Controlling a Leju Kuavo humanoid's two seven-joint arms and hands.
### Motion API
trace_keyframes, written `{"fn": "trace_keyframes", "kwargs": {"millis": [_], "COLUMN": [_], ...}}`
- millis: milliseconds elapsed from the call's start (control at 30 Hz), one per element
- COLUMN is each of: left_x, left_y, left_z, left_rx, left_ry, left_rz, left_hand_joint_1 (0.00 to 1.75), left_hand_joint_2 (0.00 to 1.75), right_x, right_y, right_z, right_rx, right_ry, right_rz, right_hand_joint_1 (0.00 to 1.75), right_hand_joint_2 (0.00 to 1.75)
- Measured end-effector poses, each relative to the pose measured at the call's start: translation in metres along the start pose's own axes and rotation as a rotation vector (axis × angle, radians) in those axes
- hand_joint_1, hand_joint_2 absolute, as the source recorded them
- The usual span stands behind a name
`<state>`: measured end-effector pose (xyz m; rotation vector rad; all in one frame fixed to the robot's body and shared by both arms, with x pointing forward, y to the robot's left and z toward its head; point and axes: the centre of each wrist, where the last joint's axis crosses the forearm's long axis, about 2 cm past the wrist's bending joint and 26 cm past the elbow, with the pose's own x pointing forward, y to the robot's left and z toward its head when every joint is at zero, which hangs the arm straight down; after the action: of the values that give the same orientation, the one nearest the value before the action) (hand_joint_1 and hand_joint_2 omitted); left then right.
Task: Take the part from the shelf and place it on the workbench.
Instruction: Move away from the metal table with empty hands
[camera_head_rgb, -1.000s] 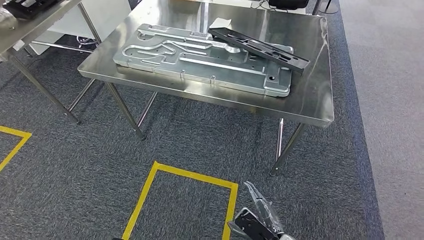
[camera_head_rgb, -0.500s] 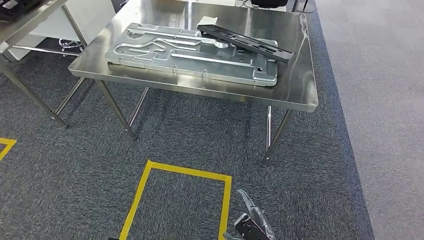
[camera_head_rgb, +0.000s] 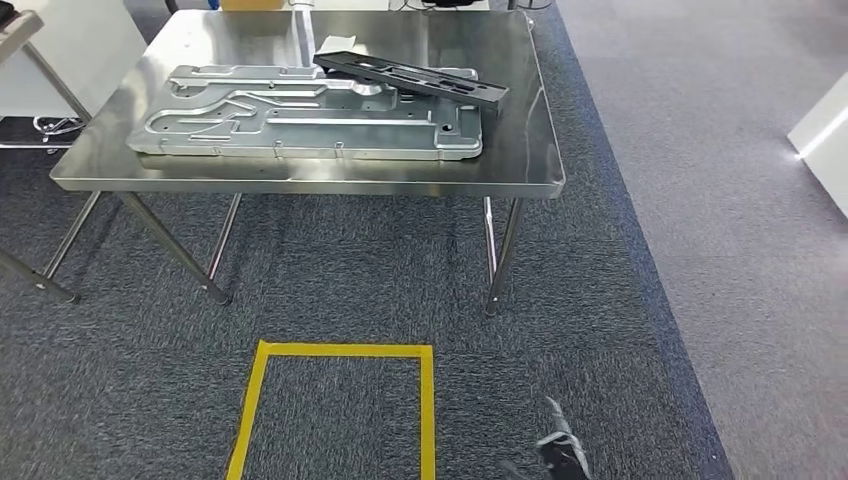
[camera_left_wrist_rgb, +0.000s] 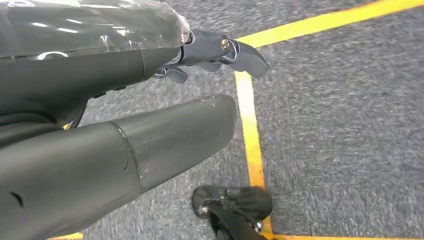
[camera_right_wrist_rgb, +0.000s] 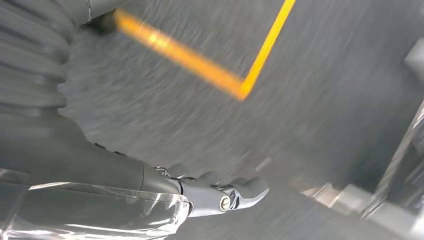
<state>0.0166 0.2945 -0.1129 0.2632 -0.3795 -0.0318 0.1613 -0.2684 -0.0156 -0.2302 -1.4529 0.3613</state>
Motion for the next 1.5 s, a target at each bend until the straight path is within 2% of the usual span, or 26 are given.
{"fn": "trace_keyframes", "kwargs": {"millis": [67,167,400,467,600,733,1000,1300,1500], "left_x": [0.0,0.001,-0.001,-0.002,0.001,0.004,-0.002,0.001,0.0], "left_y": [0.0,-0.001,-0.003,-0.004,-0.007,-0.01,-0.012,-0.016,-0.017], "left_z": [0.0,0.0,0.002,0.002,0.002,0.002,0.004,0.004,0.005], "left_rx": [0.0,0.0,0.007,0.006,-0.021,-0.038,-0.056,-0.085,-0.089], "left_ry": [0.001,0.0,0.007,0.009,0.007,0.008,0.04,0.039,0.075], "left_rz": [0.0,0.002,0.006,0.009,0.019,0.01,-0.026,0.0,-0.016], "left_hand_joint_1": [0.0,0.0,0.0,0.0,0.0,0.0,0.0,0.0,0.0], "left_hand_joint_2": [0.0,0.0,0.0,0.0,0.0,0.0,0.0,0.0,0.0], "right_x": [-0.027,-0.049,-0.108,-0.115,-0.119,-0.118,-0.113,-0.111,-0.11], "right_y": [-0.015,-0.023,-0.034,-0.031,-0.021,-0.004,0.016,0.024,0.026], "right_z": [0.008,0.019,0.087,0.103,0.115,0.127,0.133,0.135,0.133], "right_rx": [-0.049,-0.094,-0.323,-0.358,-0.401,-0.412,-0.4,-0.365,-0.357], "right_ry": [0.057,0.18,0.686,0.817,1.084,1.258,1.348,1.349,1.352], "right_rz": [0.016,0.017,-0.105,-0.139,-0.218,-0.303,-0.43,-0.471,-0.492], "right_hand_joint_1": [0.0,0.0,0.0,0.0,0.0,0.0,0.0,0.0,0.0], "right_hand_joint_2": [1.75,1.75,1.75,1.75,1.75,1.75,1.75,1.75,1.75]}}
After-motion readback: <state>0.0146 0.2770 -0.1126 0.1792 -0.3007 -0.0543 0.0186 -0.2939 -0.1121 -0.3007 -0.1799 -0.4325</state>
